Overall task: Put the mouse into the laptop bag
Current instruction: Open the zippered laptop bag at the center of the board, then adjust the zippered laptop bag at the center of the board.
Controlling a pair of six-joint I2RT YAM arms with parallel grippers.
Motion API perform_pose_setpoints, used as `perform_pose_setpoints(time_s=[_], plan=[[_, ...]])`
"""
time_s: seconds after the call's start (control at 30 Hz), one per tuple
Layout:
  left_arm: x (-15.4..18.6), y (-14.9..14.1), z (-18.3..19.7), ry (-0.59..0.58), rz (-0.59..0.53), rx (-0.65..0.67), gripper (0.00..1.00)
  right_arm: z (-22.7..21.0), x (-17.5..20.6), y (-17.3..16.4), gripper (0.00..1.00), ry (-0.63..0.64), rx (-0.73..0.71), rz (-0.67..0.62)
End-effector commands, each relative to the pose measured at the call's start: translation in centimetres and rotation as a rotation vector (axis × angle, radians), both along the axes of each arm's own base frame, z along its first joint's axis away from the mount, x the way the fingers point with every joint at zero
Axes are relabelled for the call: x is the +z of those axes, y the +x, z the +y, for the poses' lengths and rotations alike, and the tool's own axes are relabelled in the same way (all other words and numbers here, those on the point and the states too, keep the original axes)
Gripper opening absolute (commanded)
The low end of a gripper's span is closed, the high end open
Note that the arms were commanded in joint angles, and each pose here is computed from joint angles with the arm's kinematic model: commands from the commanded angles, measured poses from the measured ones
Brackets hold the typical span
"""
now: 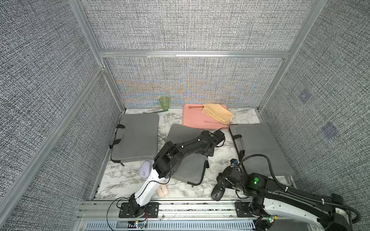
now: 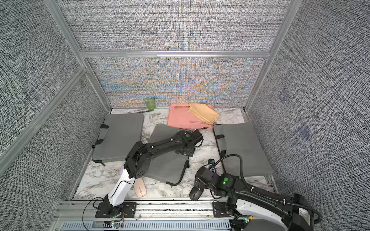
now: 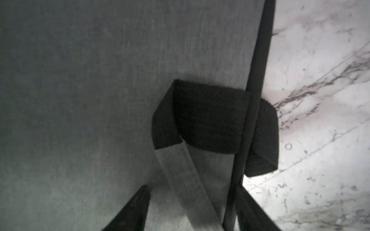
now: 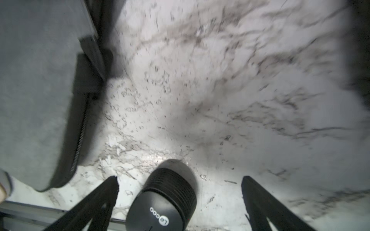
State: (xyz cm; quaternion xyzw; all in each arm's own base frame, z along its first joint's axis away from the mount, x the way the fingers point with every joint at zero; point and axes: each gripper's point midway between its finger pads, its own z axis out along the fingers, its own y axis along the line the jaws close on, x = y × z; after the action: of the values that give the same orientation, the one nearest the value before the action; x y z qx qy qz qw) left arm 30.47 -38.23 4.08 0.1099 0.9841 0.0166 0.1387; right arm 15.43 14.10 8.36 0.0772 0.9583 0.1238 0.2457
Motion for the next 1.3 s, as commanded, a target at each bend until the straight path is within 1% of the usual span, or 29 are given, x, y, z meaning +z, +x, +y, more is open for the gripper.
perform_pose_setpoints(time_s=[0.0, 0.03, 0.1, 0.13, 0.17, 0.23, 0.3, 0.37, 0.47, 0.57, 0.63, 0.67, 0.7, 0.73, 0.77, 0.8, 0.83, 0.87, 0.9, 1.0, 1.07, 1.13, 1.27], plan=[[-0.3, 0.5, 0.0, -0.016, 0.012, 0.008, 0.35, -3.8, 3.2, 2.9, 0.99, -0.164, -0.049, -0.132], [-0.3, 0.6, 0.2, -0.016, 0.013, 0.011, 0.21, -4.7, 3.9, 4.0, 0.99, -0.189, -0.086, -0.154], [0.1, 0.7, 0.3, -0.024, 0.015, 0.015, 0.02, -6.4, 3.8, 5.7, 0.99, -0.208, -0.178, -0.132], [0.4, 0.8, 0.5, -0.026, 0.014, 0.016, 0.00, -6.8, 3.3, 6.8, 0.99, -0.197, -0.200, -0.108], [0.8, 0.9, 0.5, -0.031, 0.008, 0.013, 0.00, -7.2, 2.7, 7.7, 0.99, -0.190, -0.221, -0.076], [1.9, 1.2, 0.7, -0.044, -0.006, 0.014, 0.00, -9.2, 1.7, 9.3, 0.99, -0.226, -0.304, 0.006], [3.0, 1.3, 0.6, -0.066, -0.011, 0.007, 0.00, -10.2, 0.9, 10.8, 0.99, -0.260, -0.330, 0.062], [4.1, 1.4, 0.5, -0.092, -0.015, 0.002, 0.00, -10.2, -0.1, 12.7, 0.99, -0.273, -0.307, 0.093], [5.8, 1.4, 0.5, -0.124, -0.030, -0.004, 0.00, -11.1, -1.5, 14.5, 0.99, -0.345, -0.322, 0.174], [7.3, 1.3, 0.6, -0.157, -0.040, -0.014, 0.00, -10.4, -3.4, 15.7, 0.99, -0.314, -0.304, 0.259], [8.3, 1.3, 0.8, -0.177, -0.047, -0.018, 0.00, -9.7, -3.7, 17.2, 0.97, -0.298, -0.290, 0.261], [8.7, 1.2, 0.9, -0.186, -0.049, -0.019, 0.00, -9.5, -4.1, 17.5, 0.90, -0.298, -0.281, 0.273], [9.2, 1.2, 1.0, -0.199, -0.053, -0.019, 0.00, -9.5, -4.4, 17.6, 0.77, -0.304, -0.277, 0.284], [9.6, 1.2, 1.2, -0.208, -0.055, -0.017, 0.00, -9.4, -4.8, 17.7, 0.58, -0.305, -0.272, 0.294], [9.9, 1.2, 1.5, -0.216, -0.058, -0.010, 0.00, -9.2, -5.0, 17.6, 0.34, -0.303, -0.262, 0.303], [10.3, 1.1, 1.8, -0.223, -0.061, 0.000, 0.00, -9.1, -5.1, 17.5, 0.19, -0.301, -0.261, 0.305], [10.5, 1.1, 2.2, -0.224, -0.063, 0.013, 0.00, -9.1, -5.0, 17.4, 0.09, -0.302, -0.261, 0.305], [10.7, 0.9, 2.6, -0.225, -0.062, 0.026, 0.00, -9.0, -4.9, 17.2, 0.02, -0.298, -0.258, 0.297], [10.7, 0.8, 3.1, -0.226, -0.057, 0.042, 0.00, -8.9, -4.7, 17.1, 0.00, -0.291, -0.253, 0.286], [11.3, 0.4, 4.6, -0.261, -0.042, 0.094, 0.00, -8.0, -3.8, 16.7, 0.00, -0.254, -0.232, 0.246], [11.6, 0.1, 5.5, -0.276, -0.033, 0.125, 0.00, -7.2, -3.9, 15.8, 0.00, -0.228, -0.206, 0.237], [12.0, 0.1, 6.1, -0.289, -0.032, 0.134, 0.00, -5.5, -3.6, 15.5, 0.00, -0.192, -0.162, 0.210], [13.4, 1.0, 6.9, -0.309, -0.041, 0.133, 0.00, -2.7, -3.3, 14.9, 0.00, -0.190, -0.100, 0.190]])
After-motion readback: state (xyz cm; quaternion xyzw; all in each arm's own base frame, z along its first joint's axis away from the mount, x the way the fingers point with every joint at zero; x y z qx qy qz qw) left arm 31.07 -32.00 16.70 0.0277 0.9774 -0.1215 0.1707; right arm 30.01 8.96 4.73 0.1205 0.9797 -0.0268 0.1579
